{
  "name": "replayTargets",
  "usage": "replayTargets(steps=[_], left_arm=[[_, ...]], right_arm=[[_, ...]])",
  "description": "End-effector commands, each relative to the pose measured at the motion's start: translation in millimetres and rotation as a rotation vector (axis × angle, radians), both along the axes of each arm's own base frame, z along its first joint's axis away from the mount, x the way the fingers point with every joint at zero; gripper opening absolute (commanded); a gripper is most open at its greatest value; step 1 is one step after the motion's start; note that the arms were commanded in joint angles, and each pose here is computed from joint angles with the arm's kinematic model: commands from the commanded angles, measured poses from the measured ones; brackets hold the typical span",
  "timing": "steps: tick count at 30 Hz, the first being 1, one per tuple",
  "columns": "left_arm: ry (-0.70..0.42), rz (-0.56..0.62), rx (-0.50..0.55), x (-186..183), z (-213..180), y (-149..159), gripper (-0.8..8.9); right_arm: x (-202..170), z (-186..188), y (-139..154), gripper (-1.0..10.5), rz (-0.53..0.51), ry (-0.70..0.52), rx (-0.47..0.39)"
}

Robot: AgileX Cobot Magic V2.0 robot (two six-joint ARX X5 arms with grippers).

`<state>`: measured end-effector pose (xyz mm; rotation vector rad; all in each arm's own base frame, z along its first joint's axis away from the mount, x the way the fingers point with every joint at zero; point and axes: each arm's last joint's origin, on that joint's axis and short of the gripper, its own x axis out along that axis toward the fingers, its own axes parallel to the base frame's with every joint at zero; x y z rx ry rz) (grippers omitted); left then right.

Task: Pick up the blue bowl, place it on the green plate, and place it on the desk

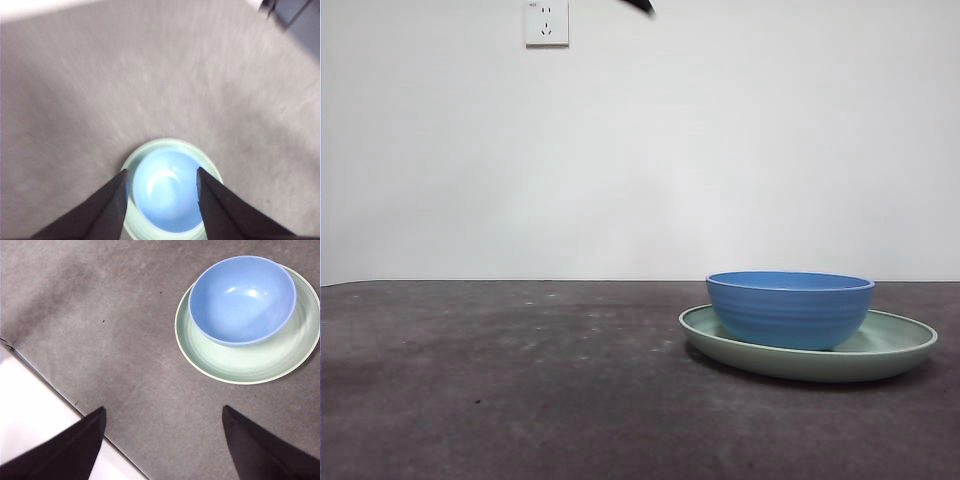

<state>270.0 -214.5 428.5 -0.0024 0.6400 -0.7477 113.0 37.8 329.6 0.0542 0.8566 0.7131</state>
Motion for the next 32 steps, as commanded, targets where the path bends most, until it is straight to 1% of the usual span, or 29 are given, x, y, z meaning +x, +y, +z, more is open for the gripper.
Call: replayTargets(steps=[1,6,11,15,21,27,32], left_arm=[[-0.032,-0.004,0.020,-10,13,16,2.23],[-0.048,0.015,0.033,-36,13,47,2.23],[-0.064,0.022,0.029,-68,-5,73,2.23],[-0.051,-0.014,0.023,-93,-27,88,2.22],[0.001,-0.133,-0.035,-118,-67,100,2.22],[0.090,-0.219,-0.048,-130,-100,105,2.22],[0.116,-0.224,-0.039,-130,-106,104,2.22]], right_arm=[[1,6,1,3.7,-0.001,-0.020,0.007],[1,6,1,3.7,-0.001,-0.020,0.007],[1,6,1,3.7,0.000,-0.020,0.007],[1,6,1,3.7,0.000,-0.020,0.007],[1,6,1,3.7,-0.001,-0.020,0.007],[1,6,1,3.7,-0.001,-0.020,0.007],[1,6,1,3.7,-0.001,-0.019,0.007]])
